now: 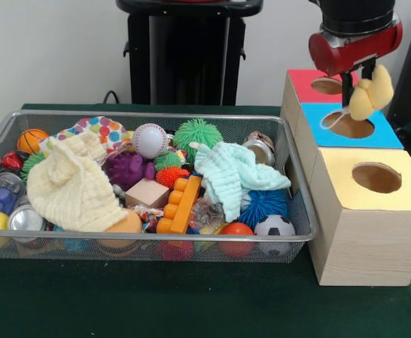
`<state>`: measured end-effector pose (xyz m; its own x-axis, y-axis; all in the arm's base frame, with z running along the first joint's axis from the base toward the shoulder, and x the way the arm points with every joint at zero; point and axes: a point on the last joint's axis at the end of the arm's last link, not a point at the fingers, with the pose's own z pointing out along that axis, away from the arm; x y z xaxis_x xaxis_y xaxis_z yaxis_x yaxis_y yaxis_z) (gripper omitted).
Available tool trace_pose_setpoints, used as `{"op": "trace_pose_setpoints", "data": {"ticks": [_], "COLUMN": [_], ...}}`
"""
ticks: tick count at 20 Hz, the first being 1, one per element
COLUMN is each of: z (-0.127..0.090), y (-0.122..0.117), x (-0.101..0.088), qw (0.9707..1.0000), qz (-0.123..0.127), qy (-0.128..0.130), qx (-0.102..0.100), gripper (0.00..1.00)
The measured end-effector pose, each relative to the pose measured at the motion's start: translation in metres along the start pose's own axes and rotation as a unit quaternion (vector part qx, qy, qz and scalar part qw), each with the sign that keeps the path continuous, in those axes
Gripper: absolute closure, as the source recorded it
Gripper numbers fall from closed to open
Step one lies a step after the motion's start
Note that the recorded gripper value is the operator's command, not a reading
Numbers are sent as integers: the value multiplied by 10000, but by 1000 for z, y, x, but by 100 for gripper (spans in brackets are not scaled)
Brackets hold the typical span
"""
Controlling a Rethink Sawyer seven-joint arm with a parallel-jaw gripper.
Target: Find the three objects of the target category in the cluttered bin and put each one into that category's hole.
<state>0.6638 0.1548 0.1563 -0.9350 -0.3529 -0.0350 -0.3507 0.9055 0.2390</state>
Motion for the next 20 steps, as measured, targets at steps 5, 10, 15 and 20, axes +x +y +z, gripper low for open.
{"op": "trace_pose_setpoints", "data": {"ticks": [5,10,15,20], "z": [2,8,13,20], "y": [10,19,24,26], "x": [22,47,70,89], "qw": [9998,9992,9991,9993], "qz": [-48,-126,-165,-169], "qy": [206,378,395,327], "qx": [4,27,77,116], "gripper": [100,100,100,100]}}
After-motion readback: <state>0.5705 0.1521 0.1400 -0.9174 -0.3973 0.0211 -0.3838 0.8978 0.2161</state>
